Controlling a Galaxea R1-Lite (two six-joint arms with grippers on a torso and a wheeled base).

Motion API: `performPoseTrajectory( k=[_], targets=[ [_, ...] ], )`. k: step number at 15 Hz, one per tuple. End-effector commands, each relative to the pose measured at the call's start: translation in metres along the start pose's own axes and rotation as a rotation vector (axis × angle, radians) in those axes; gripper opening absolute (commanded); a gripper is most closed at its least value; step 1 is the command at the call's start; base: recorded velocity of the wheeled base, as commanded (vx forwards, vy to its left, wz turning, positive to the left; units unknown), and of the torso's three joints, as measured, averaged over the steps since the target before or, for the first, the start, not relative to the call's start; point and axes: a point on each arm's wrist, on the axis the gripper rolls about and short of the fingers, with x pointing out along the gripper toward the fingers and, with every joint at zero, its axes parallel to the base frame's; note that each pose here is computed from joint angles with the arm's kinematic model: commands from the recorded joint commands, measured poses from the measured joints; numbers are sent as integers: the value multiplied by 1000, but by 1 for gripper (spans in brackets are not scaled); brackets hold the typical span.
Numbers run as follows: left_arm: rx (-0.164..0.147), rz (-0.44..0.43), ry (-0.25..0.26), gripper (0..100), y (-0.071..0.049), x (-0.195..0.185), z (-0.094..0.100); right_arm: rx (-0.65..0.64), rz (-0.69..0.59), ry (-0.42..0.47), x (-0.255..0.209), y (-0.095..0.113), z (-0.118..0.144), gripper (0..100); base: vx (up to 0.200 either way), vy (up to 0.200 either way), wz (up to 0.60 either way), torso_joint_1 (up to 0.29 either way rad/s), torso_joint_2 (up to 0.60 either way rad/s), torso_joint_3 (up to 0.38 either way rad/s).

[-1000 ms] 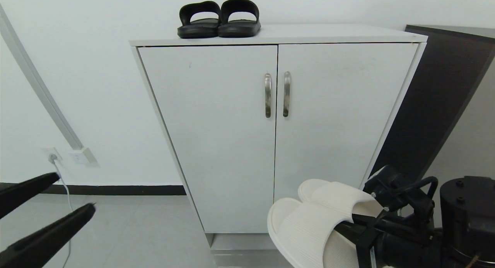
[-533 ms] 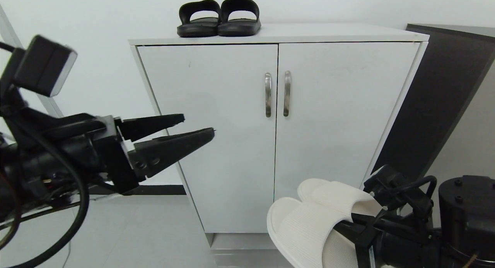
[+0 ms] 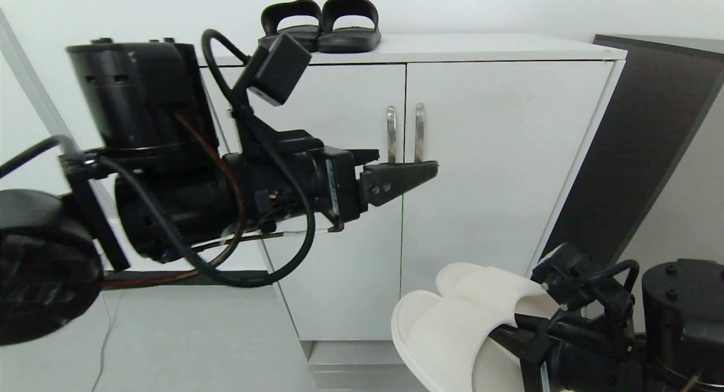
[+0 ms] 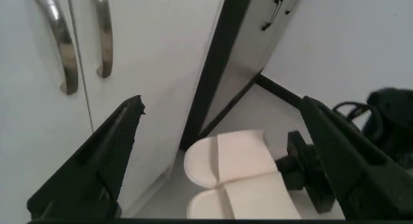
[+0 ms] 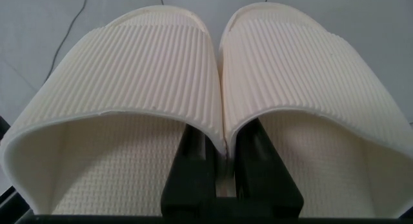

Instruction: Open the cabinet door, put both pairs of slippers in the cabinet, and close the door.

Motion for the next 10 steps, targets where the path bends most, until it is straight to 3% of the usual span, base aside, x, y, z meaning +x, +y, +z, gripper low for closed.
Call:
performPoseTrajectory(
  k=[1, 3, 6, 10],
  targets=[
    [-42, -12, 22, 100, 12, 36, -6, -1, 2, 7, 2, 0, -1, 0, 0, 0, 0, 0, 0, 0],
    [-80, -75, 25, 100, 19, 54, 0, -2, 3, 9, 2, 0, -1, 0, 0, 0, 0, 0, 0, 0],
    [-176, -120, 54, 100, 41, 62, 16, -2, 2, 12, 2, 0, -2, 0, 0, 0, 0, 0, 0, 0],
    [-185, -105, 52, 100, 59, 79, 13, -2, 0, 13, 2, 0, -3, 0, 0, 0, 0, 0, 0, 0]
  ],
)
